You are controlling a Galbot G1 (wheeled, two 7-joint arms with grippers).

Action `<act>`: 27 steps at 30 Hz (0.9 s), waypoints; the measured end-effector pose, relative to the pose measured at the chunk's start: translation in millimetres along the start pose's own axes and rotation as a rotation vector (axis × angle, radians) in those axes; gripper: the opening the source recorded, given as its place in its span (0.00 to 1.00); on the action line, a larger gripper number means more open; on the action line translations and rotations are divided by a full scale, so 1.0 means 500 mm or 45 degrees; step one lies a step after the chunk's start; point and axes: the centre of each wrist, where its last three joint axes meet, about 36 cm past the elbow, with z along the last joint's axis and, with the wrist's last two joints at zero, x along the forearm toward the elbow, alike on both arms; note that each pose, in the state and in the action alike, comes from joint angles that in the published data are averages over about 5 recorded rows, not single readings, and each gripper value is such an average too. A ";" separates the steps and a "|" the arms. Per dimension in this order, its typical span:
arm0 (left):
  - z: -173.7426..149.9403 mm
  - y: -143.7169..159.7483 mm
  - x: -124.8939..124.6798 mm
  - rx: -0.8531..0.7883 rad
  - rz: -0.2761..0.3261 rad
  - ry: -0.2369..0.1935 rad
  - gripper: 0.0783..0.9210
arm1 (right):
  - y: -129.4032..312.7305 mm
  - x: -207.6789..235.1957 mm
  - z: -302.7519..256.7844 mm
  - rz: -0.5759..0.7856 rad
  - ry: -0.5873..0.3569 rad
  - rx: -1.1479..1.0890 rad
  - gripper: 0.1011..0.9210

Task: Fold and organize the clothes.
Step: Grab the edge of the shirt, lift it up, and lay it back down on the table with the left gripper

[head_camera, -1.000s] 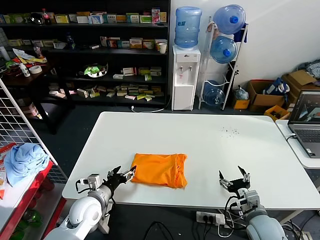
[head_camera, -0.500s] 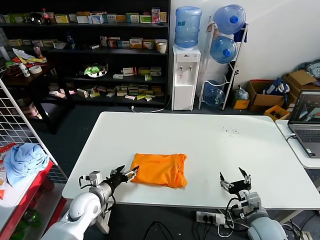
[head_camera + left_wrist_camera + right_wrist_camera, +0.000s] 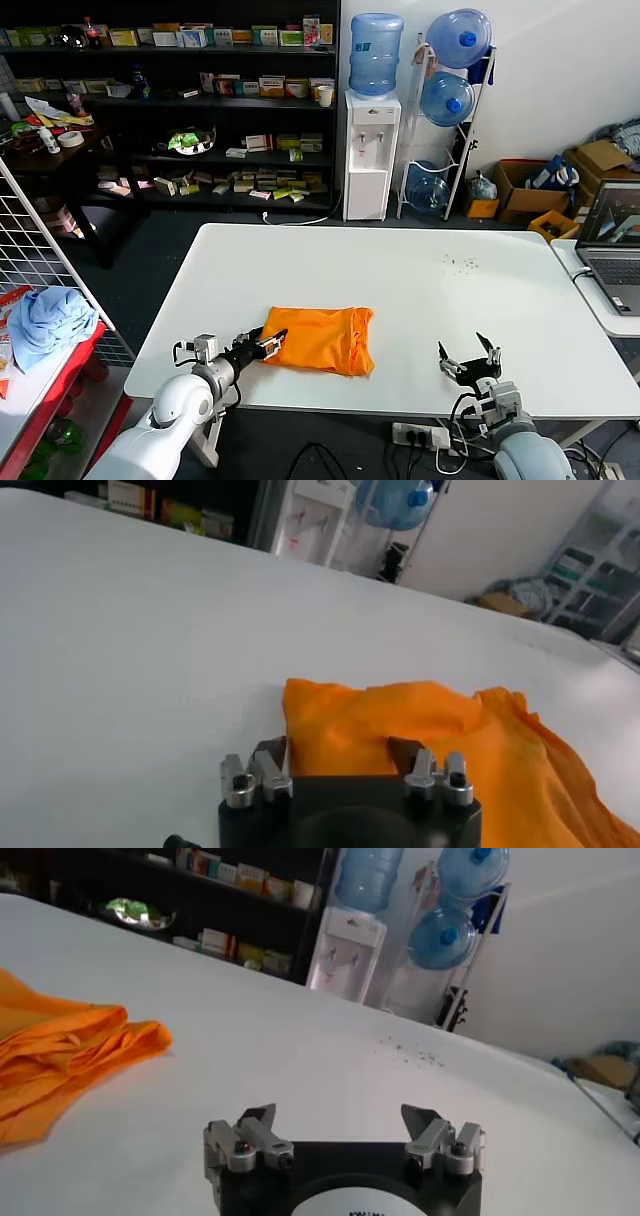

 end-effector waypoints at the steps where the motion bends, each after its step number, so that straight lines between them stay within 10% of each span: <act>1: 0.001 -0.001 -0.001 -0.004 0.003 0.005 0.66 | 0.000 0.000 -0.001 -0.001 -0.001 0.000 0.88; 18: 0.003 -0.001 0.000 -0.044 -0.015 0.004 0.09 | 0.004 0.001 -0.008 -0.007 -0.008 -0.001 0.88; 27: -0.009 0.006 0.035 -0.063 -0.066 -0.010 0.06 | 0.008 -0.004 -0.023 -0.018 -0.023 -0.005 0.88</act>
